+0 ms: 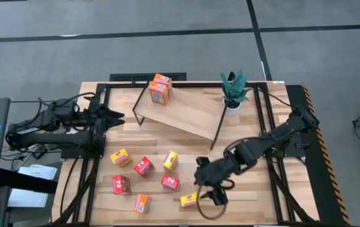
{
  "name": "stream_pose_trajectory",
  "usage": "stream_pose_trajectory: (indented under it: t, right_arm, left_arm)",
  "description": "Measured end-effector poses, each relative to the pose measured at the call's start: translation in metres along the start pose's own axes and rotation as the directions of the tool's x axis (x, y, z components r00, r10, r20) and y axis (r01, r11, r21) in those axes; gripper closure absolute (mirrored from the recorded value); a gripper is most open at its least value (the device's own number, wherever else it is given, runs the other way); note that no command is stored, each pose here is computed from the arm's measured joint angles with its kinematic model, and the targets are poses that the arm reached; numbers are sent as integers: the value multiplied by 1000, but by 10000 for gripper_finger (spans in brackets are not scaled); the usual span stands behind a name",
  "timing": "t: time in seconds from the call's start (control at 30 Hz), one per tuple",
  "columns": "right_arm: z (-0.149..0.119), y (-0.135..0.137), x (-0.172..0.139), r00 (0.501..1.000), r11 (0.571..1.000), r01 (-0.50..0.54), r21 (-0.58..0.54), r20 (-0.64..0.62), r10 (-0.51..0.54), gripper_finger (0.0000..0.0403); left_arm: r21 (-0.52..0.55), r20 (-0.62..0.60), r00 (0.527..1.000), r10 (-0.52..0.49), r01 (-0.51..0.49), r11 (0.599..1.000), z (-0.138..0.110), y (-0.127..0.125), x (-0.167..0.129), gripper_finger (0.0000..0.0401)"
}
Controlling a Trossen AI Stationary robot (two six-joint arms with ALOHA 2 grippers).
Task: Stack cereal on shelf
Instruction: Put the bottom yellow cereal box on the shelf
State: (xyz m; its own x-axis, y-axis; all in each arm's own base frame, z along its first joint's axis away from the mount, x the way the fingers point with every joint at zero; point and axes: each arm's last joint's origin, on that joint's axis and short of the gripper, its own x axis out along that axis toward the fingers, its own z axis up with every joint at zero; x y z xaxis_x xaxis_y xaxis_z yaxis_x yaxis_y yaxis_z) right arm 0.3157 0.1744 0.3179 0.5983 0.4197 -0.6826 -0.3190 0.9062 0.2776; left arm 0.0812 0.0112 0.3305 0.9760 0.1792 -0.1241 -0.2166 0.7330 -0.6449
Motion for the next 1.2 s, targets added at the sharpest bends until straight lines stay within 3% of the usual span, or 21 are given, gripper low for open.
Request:
stream_pose_trajectory:
  t: [0.23,0.57,0.97,1.2]
  right_arm:
    - [-10,9,9,998,998,56,-22,10,-56,78]
    - [-24,8,64,996,999,45,-9,-71,-45,61]
    - [-30,8,64,983,987,163,7,-87,-162,65]
    - [-39,13,84,980,984,173,45,-110,-167,70]
  left_arm:
    - [12,-44,998,39,-39,999,-2,0,17,101]
    - [31,-65,996,62,-60,998,-4,1,24,101]
    - [33,-54,996,78,-76,997,-3,2,24,101]
    - [32,-54,996,77,-76,997,-3,2,24,101]
